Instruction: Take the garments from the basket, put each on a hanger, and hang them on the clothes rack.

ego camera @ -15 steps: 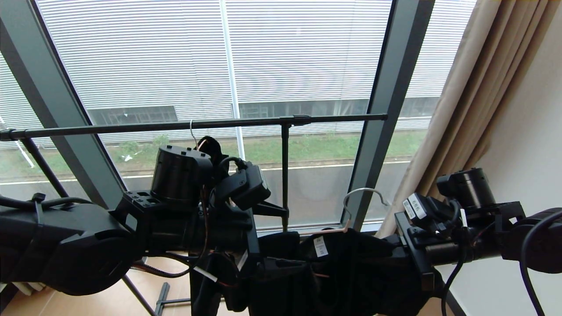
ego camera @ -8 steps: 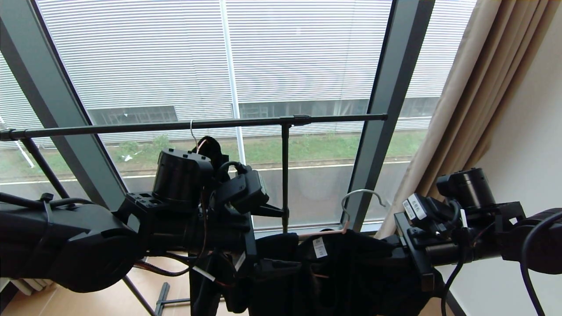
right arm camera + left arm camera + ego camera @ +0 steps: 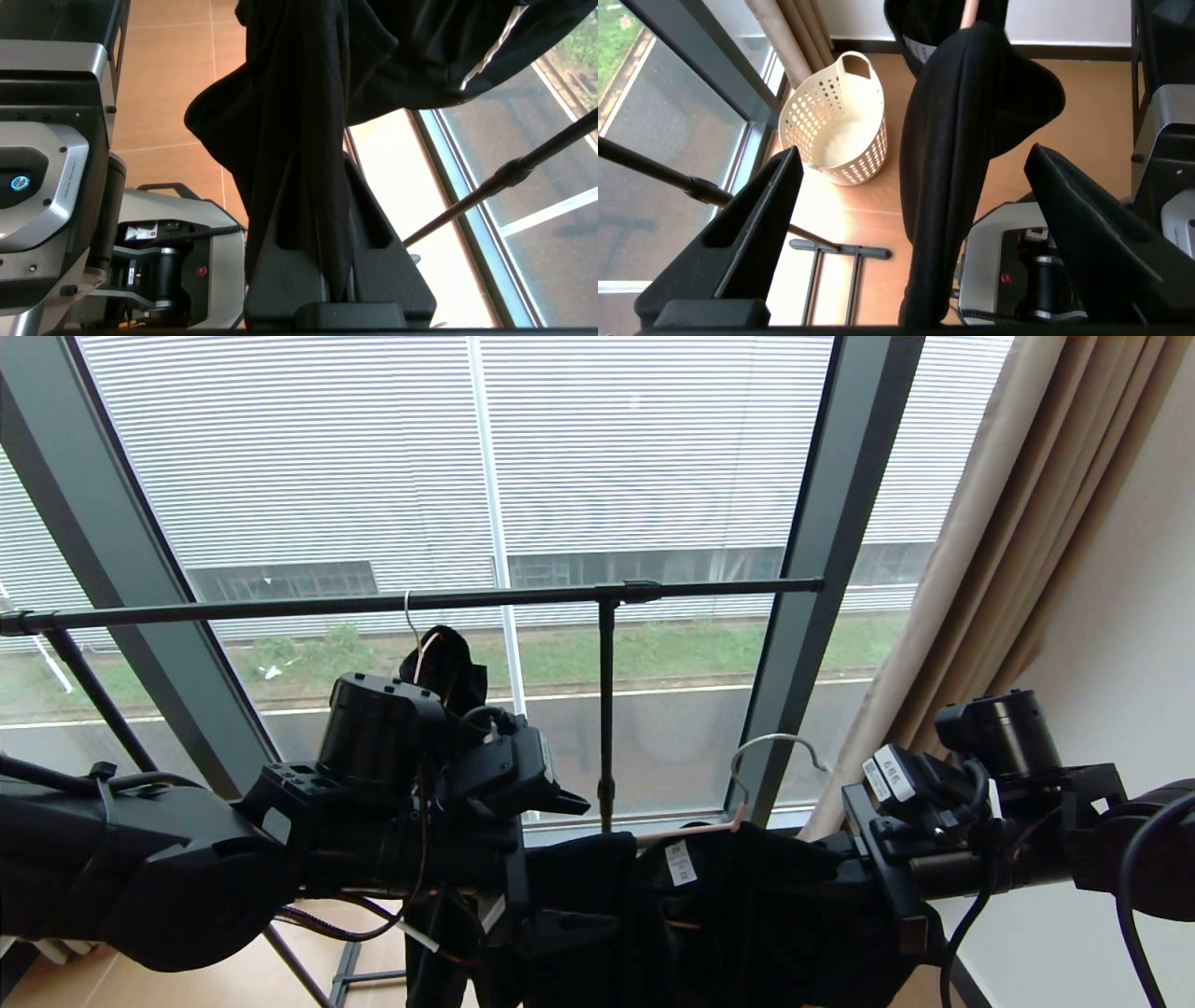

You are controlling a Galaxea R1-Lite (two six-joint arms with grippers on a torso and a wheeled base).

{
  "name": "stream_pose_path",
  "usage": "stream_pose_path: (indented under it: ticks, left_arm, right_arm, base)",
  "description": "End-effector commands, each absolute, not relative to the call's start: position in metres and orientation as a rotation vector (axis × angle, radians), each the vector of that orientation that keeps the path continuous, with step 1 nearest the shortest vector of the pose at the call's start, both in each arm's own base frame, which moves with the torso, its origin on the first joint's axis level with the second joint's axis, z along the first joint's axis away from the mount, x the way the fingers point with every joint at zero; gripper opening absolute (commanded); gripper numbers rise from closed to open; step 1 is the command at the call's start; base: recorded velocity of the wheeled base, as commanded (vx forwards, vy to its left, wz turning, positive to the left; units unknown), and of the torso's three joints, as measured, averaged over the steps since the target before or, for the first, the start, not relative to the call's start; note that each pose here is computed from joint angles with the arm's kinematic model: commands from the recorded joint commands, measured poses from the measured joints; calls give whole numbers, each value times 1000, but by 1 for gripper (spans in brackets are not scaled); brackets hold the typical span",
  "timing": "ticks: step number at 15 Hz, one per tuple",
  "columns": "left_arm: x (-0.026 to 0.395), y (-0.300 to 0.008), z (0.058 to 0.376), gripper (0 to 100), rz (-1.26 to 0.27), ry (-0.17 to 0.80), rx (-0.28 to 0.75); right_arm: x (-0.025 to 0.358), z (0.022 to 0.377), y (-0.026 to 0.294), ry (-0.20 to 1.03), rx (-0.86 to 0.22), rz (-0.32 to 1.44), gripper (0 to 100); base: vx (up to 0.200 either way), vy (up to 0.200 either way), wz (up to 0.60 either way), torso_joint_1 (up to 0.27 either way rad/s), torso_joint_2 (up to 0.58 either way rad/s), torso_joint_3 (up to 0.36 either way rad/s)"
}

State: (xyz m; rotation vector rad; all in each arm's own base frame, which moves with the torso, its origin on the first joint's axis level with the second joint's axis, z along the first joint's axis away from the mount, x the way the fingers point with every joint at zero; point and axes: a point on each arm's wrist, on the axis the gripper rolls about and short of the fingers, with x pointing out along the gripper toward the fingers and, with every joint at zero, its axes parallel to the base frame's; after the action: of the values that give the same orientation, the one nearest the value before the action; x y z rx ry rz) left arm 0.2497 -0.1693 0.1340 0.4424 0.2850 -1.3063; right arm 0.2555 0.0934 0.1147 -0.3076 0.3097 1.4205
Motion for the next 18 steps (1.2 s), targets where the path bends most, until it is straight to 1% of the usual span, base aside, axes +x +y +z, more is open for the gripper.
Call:
stream_pose_path:
  ticks: [1,3,4,18]
  left_arm:
    - [250,-170,134,100,-1306,283,442]
    - [250,-169,133,100,-1306,288,444]
    - [249,-169,133,0,-1306,288,445]
    - [247,-163,130,0,-1301,295,449]
  right_arm:
    - [255,115,93,309,-308,1421,0]
    - [255,115,93,307,-309,1421,0]
    - [255,115,93,309,-308,1421,0]
    - [257,113,94,318,-304,1418,0]
  base:
    - [0,0,0,0,0,0]
    - [0,0,0,0,0,0]
    - [0,0,0,0,0,0]
    - [0,0,0,0,0,0]
